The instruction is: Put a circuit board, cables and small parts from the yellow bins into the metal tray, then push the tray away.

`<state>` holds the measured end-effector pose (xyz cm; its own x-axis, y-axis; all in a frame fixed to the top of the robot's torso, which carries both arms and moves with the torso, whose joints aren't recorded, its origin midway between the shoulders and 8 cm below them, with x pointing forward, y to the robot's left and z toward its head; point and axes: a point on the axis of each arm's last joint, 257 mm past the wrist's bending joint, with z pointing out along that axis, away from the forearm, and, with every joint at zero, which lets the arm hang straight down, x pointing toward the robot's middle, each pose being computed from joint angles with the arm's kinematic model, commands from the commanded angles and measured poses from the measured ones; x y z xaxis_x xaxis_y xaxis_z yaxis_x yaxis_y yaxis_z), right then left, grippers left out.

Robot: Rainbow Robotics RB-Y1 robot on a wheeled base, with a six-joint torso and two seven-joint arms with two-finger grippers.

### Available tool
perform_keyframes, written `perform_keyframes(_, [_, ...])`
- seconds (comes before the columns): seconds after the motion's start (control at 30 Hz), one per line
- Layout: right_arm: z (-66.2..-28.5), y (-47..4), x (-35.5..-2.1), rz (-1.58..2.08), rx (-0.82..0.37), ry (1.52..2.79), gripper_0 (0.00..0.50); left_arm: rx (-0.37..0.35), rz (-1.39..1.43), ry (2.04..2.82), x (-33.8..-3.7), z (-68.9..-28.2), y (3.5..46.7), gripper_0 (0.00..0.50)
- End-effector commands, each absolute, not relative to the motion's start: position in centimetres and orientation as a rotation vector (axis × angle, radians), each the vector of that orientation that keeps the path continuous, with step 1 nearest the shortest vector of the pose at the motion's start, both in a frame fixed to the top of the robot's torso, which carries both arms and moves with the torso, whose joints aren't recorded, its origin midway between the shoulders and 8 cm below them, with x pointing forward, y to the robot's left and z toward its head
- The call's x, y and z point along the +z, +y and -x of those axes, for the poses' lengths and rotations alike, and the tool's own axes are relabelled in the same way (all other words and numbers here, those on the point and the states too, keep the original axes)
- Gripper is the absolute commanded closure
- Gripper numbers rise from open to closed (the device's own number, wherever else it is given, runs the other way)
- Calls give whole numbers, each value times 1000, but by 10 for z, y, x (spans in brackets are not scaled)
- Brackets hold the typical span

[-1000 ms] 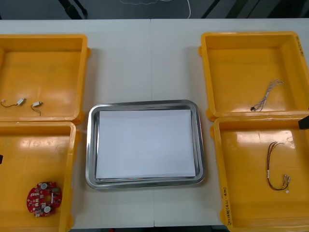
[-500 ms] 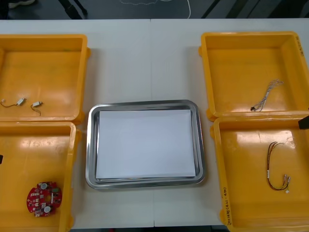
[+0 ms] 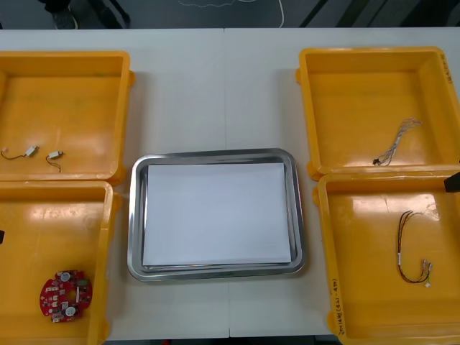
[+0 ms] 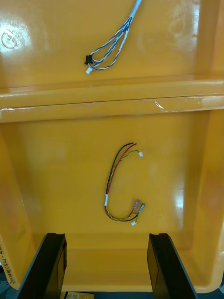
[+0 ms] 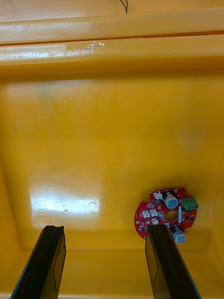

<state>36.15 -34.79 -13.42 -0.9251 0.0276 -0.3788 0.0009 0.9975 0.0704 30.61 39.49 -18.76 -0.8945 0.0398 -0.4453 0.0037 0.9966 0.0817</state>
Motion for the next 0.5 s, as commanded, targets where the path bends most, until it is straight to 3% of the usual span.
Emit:
perform_keyframes(0.03, [-363,-358,-125,-6,34,2737,0,134,-129,2642,-178,-313,387,0])
perform_keyframes(0.5, [-363,-358,-125,-6,34,2737,0,134,-129,2642,-178,-313,387,0])
